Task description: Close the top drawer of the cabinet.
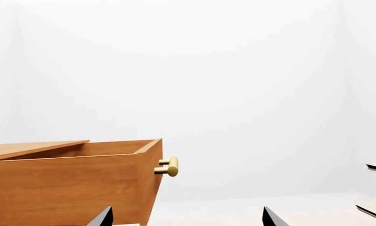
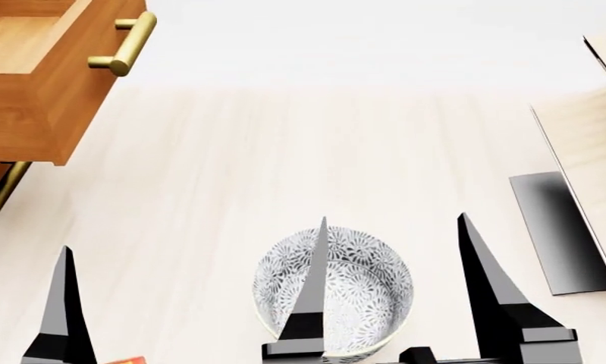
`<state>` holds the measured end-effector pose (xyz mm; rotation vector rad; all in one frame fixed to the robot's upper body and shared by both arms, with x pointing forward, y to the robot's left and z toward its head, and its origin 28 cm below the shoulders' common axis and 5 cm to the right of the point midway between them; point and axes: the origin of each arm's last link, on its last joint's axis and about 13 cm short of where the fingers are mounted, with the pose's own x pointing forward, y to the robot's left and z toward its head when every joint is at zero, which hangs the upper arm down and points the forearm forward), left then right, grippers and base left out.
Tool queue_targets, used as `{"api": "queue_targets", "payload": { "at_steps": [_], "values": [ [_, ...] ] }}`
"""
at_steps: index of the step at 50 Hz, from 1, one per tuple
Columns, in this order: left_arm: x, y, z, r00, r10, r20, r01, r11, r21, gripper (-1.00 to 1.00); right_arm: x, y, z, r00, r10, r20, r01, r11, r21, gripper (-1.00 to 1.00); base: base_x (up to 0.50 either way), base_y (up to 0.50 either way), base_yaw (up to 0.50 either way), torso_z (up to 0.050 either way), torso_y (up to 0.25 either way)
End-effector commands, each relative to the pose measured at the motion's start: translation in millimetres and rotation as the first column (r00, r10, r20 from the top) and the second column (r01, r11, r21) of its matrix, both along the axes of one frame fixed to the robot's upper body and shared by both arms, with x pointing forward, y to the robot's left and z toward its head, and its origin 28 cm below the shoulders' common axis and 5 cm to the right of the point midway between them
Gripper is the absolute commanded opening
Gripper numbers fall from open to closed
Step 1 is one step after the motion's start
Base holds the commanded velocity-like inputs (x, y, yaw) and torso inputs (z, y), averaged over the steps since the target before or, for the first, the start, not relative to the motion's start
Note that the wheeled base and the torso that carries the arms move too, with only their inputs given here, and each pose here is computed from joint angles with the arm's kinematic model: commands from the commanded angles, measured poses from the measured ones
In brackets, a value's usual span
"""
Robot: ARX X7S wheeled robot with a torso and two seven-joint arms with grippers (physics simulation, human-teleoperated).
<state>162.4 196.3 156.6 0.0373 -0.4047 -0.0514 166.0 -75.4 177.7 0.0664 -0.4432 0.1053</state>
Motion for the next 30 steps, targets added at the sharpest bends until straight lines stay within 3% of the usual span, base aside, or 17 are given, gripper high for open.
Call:
{"api": "queue_targets", "payload": {
  "at_steps": [1,4,23,24,25,27,29,30],
  "values": [
    [-0.5,-0.6,-0.1,1.0,-0.004,-0.003,0.004,1.0,-0.002,1.0,0.2,0.4,-1.4,1.0,0.008,-0.009,-0.008,1.0,0.006,1.0,0.5,0.01,0.0,0.0,0.0],
    [0.0,-0.3,1.2,1.0,-0.004,-0.001,0.004,1.0,-0.004,1.0,0.8,0.4,-0.3,1.0,0.004,-0.002,-0.004,1.0,0.017,1.0,0.5,0.02,0.0,0.0,0.005],
    [-0.4,-0.9,3.8,1.0,-0.009,-0.004,0.009,1.0,-0.012,1.0,-2.2,-0.1,5.3,1.0,0.007,0.021,-0.007,1.0,0.019,1.0,0.0,0.0,0.0,0.0,0.0],
    [26.6,-46.5,3.6,0.964,-0.264,-0.036,0.26,0.962,-0.077,1.0,-9.1,5.4,19.9,0.989,0.102,0.105,-0.104,0.994,0.016,1.0,0.0,0.0,0.0,0.0,0.0],
    [56.1,-67.0,14.6,0.95,-0.311,0.012,0.311,0.947,-0.084,1.0,-13.3,4.7,22.4,0.986,0.147,0.083,-0.148,0.989,0.005,1.0,0.0,0.0,0.0,0.0,0.0],
    [116.5,-77.6,37.7,0.958,-0.288,-0.001,0.288,0.958,0.006,1.0,-16.8,5.9,25.3,0.994,0.078,0.074,-0.081,0.996,0.045,1.0,0.0,0.0,0.0,0.0,0.0],
    [169.8,-79.5,79.4,0.974,-0.227,0.017,0.224,0.968,0.115,1.0,-17.4,6.8,25.9,0.994,0.082,0.071,-0.085,0.995,0.044,1.0,0.0,0.0,0.0,0.0,0.0],
    [186.5,-77.2,59.4,0.977,-0.187,-0.103,0.199,0.972,0.125,1.0,-17.6,6.9,26.3,0.994,0.084,0.071,-0.087,0.995,0.044,1.0,0.0,0.0,0.0,0.0,0.0]
  ]
}}
